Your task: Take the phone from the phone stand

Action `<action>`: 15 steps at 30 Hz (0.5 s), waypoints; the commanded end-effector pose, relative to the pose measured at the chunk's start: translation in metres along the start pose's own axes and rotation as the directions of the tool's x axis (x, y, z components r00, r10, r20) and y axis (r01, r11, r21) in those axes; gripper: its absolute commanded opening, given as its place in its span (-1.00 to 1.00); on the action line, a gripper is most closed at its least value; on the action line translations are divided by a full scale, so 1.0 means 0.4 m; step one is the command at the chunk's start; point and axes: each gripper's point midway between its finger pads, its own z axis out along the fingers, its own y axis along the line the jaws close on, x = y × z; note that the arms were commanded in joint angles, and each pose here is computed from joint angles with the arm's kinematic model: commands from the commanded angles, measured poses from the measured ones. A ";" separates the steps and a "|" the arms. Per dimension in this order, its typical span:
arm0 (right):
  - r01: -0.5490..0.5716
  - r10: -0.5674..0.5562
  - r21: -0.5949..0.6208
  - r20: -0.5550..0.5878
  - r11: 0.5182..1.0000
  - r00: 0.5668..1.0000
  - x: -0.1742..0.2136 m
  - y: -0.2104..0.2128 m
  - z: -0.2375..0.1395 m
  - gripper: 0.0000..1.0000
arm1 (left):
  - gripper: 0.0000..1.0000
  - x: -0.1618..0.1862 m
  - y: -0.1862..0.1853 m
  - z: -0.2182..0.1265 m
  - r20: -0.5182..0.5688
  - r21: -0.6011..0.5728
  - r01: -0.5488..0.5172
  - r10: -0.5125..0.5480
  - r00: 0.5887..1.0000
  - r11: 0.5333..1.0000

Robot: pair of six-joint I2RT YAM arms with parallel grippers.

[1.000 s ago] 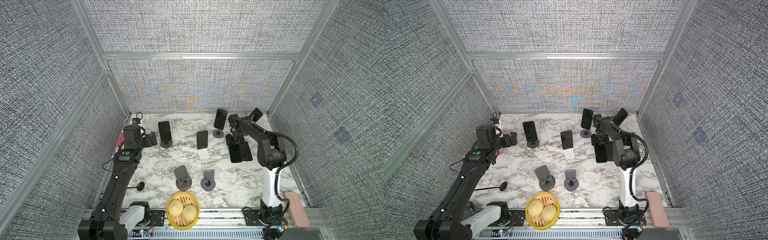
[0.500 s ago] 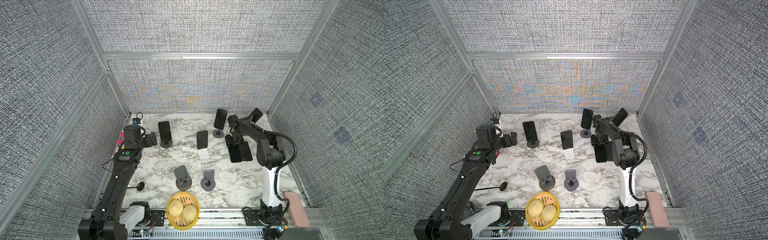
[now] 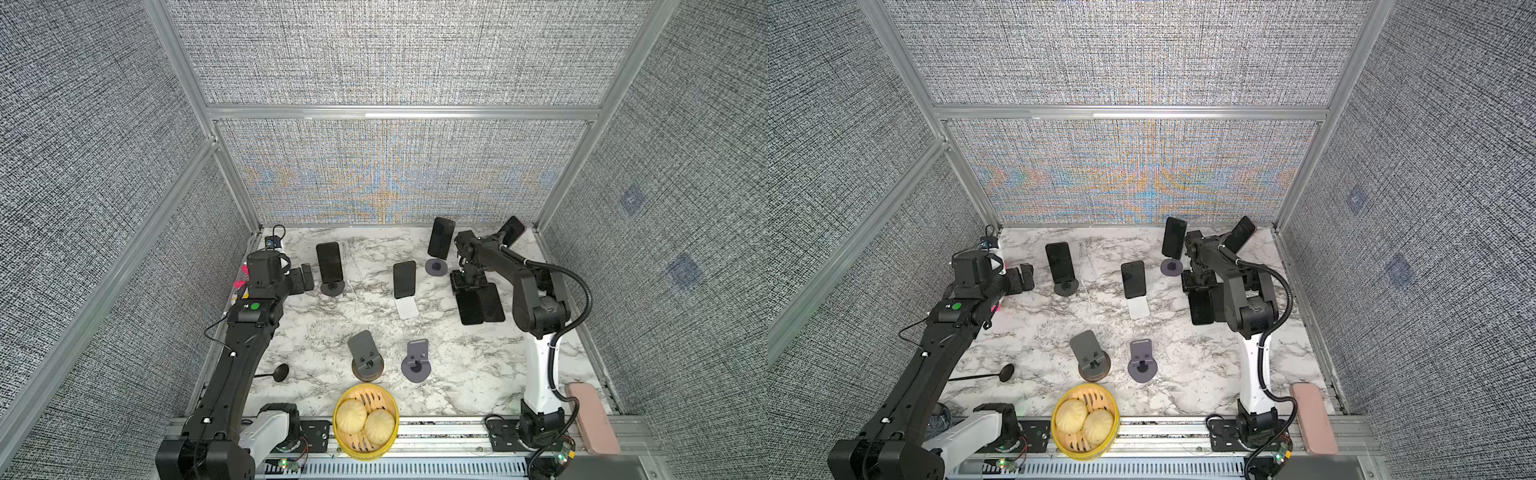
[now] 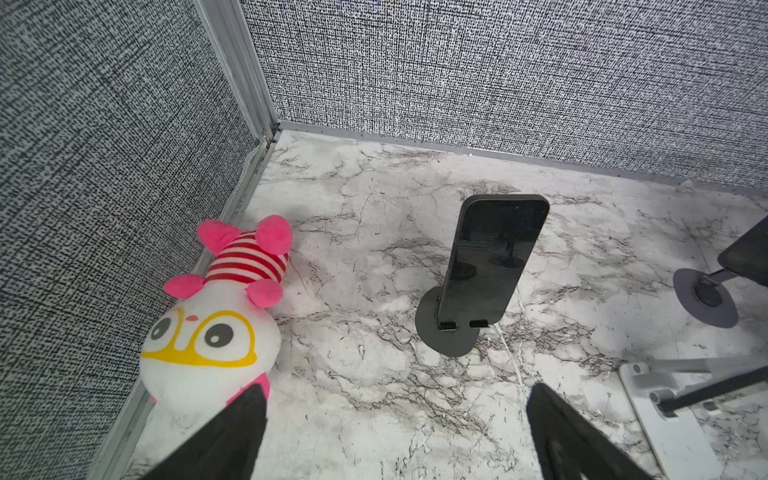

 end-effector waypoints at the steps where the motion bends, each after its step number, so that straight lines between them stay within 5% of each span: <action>1: -0.010 0.010 0.007 0.014 1.000 1.000 -0.006 -0.003 -0.004 -0.55 | 0.97 -0.019 -0.001 -0.007 0.025 0.000 -0.003 0.003 1.000 1.000; 15: -0.019 0.019 0.006 0.021 1.000 1.000 -0.007 -0.002 -0.011 -0.16 | 0.96 -0.018 -0.001 -0.006 0.022 0.001 -0.003 0.003 1.000 1.000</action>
